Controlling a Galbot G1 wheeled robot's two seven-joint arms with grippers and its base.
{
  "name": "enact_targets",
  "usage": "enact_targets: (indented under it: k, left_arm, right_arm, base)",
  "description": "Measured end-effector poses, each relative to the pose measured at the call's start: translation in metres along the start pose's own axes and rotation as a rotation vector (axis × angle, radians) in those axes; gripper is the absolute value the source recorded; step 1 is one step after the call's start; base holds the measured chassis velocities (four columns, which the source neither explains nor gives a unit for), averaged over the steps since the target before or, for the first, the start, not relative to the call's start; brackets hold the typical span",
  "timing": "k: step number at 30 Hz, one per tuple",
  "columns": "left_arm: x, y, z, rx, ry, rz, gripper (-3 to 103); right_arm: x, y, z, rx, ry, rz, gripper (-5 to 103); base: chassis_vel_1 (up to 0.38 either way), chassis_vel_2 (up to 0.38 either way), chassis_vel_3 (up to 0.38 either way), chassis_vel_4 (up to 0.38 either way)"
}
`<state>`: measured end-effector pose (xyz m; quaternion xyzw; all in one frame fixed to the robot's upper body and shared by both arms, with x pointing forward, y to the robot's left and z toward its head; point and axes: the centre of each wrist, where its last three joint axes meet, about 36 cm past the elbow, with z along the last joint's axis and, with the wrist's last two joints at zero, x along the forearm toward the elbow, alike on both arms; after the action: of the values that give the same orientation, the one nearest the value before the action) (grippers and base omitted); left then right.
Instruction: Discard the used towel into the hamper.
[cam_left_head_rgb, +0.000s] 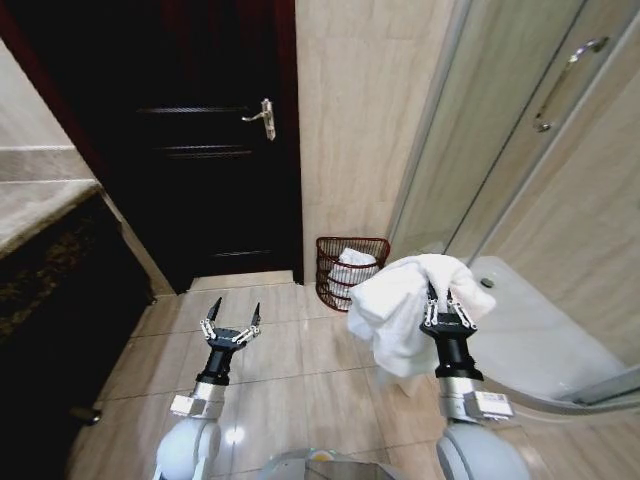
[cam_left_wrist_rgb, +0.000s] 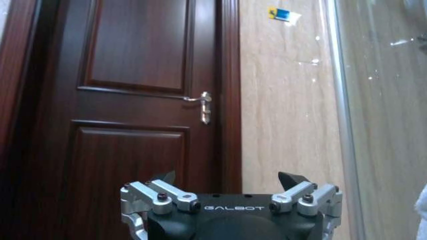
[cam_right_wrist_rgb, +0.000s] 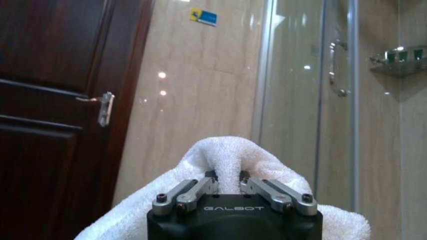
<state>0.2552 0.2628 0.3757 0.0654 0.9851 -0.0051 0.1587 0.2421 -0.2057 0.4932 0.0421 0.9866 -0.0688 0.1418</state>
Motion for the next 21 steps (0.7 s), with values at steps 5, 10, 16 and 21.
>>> enact_targets:
  k: [5,10,16,21]
  left_arm:
    - [-0.0009,-0.0009,-0.0004,0.0,-0.005,-0.001,100]
    - [-0.0011,-0.0057,0.0022,0.008,-0.021,0.002,100]
    - [-0.0011,-0.007,0.0023,0.013,-0.028,0.002,100]
    - [-0.0011,-0.0067,0.001,0.011,-0.031,0.002,100]
  right_arm:
    - [-0.0031,0.0003,0.0013,-0.03,-0.014,0.013,12]
    - [-0.0007,-0.0023,0.0045,-0.034,-0.008,0.024,12]
    - [-0.001,-0.0068,0.0094,-0.029,-0.01,0.033,12]
    - [-0.0031,-0.0079,0.0101,-0.038,-0.013,0.031,12]
  base:
    - [0.1,0.111,-0.119,-0.118]
    - [0.011,0.022,-0.012,-0.024]
    - [-0.01,-0.007,0.004,0.005]
    - [0.0,0.0,0.0,0.0]
